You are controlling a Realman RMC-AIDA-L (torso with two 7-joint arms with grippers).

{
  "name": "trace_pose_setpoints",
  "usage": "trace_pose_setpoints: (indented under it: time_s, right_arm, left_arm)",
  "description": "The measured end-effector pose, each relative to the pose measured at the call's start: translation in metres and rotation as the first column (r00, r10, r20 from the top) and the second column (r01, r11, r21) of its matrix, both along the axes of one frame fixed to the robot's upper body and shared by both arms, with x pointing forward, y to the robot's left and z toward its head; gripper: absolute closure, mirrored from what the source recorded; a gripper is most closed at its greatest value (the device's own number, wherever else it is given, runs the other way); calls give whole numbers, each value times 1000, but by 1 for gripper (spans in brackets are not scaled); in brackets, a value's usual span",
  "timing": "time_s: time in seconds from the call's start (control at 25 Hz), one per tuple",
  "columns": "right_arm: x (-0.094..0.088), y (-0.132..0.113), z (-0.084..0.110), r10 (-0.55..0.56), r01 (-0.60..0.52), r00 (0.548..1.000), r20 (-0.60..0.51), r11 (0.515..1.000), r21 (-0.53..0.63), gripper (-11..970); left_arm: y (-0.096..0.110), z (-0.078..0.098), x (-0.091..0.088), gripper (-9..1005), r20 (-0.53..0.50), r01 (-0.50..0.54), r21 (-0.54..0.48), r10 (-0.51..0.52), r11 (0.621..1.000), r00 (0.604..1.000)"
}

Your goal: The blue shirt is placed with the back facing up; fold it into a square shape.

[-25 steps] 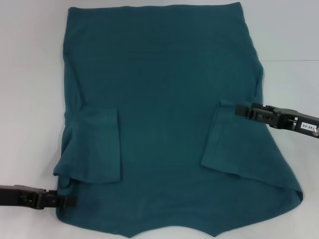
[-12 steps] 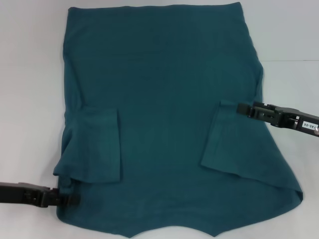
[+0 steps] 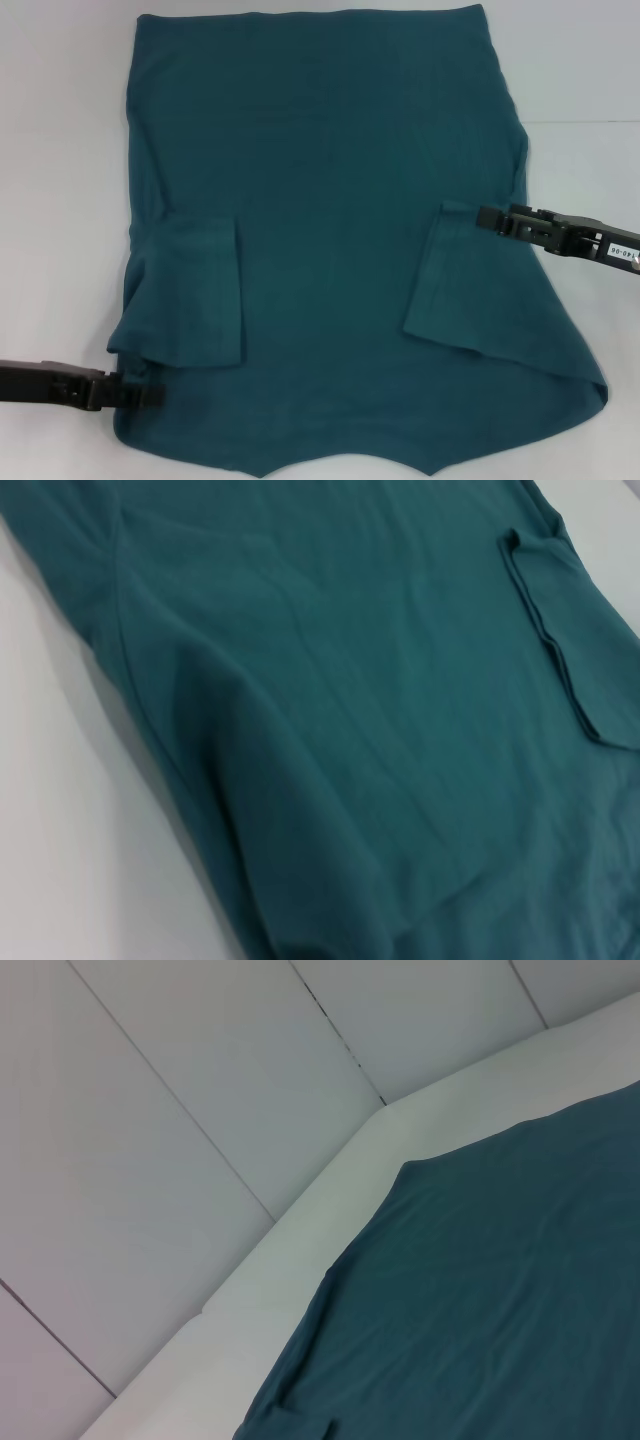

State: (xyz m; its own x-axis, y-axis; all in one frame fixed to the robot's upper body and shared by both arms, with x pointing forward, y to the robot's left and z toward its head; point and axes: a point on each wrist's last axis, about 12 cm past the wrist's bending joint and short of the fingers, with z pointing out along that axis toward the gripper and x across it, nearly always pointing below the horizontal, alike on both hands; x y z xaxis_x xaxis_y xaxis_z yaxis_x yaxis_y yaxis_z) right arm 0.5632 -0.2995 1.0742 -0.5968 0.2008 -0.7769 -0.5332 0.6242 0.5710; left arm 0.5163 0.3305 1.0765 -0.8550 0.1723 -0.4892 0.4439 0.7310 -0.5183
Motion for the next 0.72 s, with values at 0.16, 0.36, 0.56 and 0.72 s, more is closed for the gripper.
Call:
trace_pose_setpoints:
  time_s: [0.16, 0.36, 0.56, 0.72]
  right_arm:
    - [0, 0, 0, -1, 1, 1000, 0, 1000, -1, 43]
    - [0, -1, 0, -4, 4, 1000, 1, 1000, 0, 44]
    - [0, -1, 0, -7, 7, 1000, 2, 1000, 2, 43]
    - [0, -1, 0, -10, 10, 1000, 2, 1000, 4, 44]
  left_arm:
    - [1, -1, 1, 290, 4, -13, 7, 13, 1000, 1000]
    - [2, -1, 4, 293, 4, -43, 16, 43, 999, 999]
    - [6, 1, 6, 449, 4, -68, 25, 68, 997, 998]
    - [6, 0, 5, 604, -3, -67, 35, 67, 997, 998]
